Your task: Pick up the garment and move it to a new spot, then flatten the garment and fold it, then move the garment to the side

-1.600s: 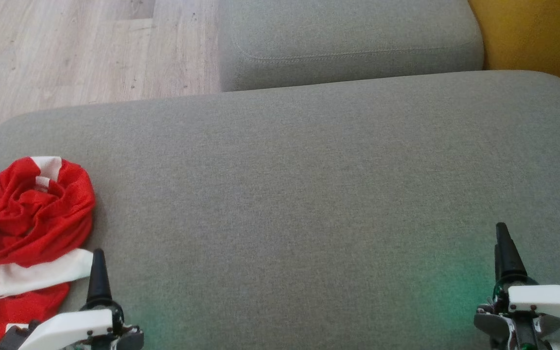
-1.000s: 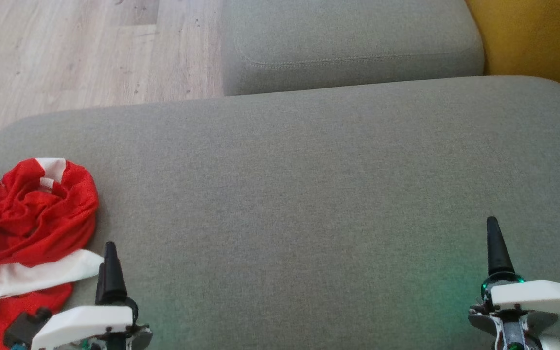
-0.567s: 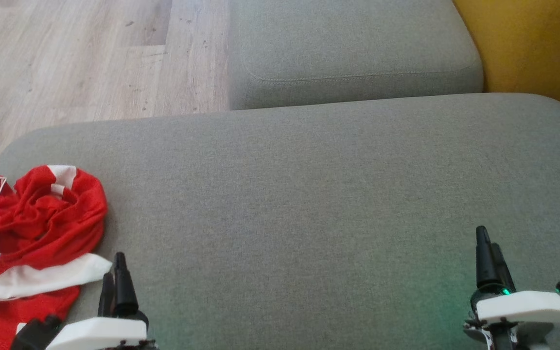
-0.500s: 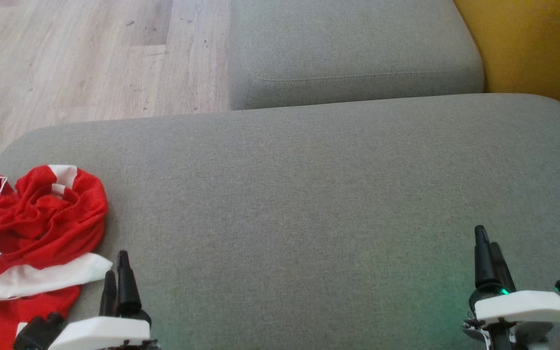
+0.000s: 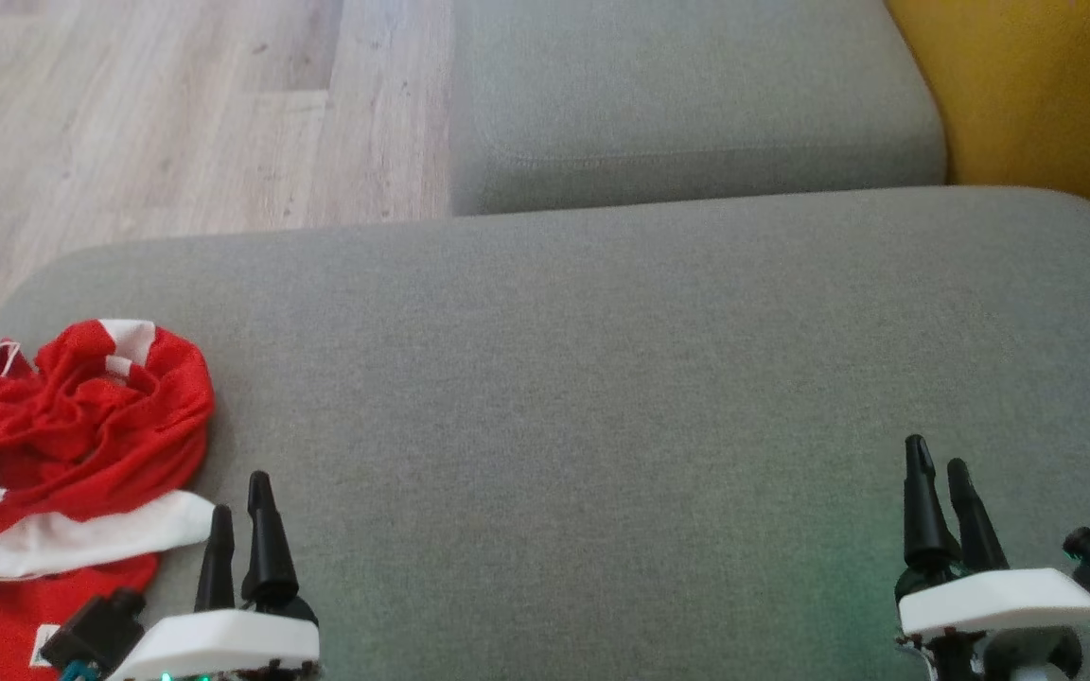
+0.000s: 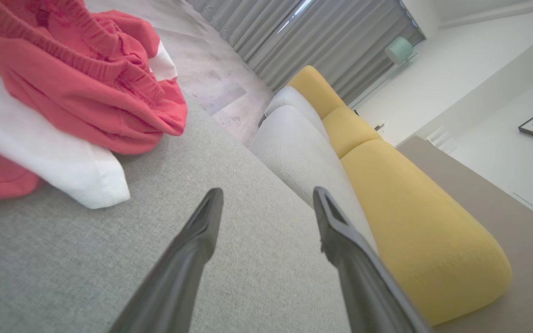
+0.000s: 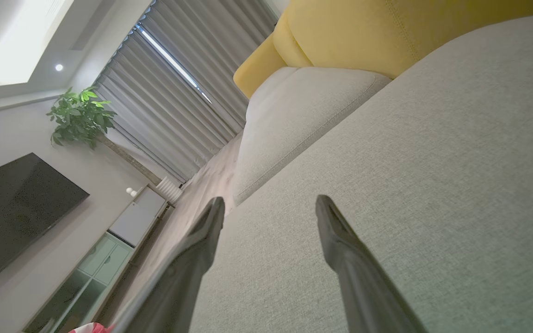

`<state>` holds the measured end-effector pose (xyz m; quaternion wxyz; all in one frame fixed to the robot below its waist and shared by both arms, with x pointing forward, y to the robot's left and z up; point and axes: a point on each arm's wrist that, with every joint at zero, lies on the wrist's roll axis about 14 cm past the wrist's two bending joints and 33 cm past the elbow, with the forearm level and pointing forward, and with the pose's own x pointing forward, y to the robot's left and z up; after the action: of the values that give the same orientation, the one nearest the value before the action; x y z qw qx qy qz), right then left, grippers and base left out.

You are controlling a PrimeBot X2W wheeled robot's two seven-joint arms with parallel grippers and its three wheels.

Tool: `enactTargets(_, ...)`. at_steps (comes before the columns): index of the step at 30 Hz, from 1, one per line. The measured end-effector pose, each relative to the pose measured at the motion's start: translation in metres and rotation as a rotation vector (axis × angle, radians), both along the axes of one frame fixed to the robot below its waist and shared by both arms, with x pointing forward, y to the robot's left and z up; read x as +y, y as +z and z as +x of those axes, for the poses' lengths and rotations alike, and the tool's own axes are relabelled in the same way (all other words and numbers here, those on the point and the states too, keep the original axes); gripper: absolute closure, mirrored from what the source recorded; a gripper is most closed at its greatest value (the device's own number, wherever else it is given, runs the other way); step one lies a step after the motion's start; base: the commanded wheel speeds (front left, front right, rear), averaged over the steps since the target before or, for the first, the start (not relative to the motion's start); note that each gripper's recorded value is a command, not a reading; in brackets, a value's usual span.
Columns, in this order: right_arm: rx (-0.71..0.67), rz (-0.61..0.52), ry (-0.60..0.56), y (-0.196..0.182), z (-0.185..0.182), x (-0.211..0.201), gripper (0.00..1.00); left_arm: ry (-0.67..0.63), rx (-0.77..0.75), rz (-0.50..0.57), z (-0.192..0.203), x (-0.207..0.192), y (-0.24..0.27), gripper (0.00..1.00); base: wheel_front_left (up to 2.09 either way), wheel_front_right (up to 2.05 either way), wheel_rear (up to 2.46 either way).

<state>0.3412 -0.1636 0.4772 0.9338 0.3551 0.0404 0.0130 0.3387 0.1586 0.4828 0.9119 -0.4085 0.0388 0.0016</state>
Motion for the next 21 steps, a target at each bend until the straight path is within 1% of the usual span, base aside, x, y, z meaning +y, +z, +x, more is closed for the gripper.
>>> enactTargets(7, -0.009, -0.094, 0.02, -0.001, 0.005, 0.004, 0.0, -0.008, -0.013, 0.073, 0.009, -0.004, 0.003, 0.0, 0.0, 0.0, 0.0)
enactTargets(15, -0.092, -0.186, 0.03, 0.021, 0.021, 0.008, 0.0, -0.019, -0.079, 0.155, 0.023, -0.011, 0.022, 0.0, 0.0, 0.0, 0.0)
enactTargets(21, -0.112, -0.256, 0.044, 0.024, 0.023, 0.011, 0.0, -0.034, -0.106, 0.226, 0.027, -0.017, 0.027, 0.0, 0.0, 0.0, 0.0)
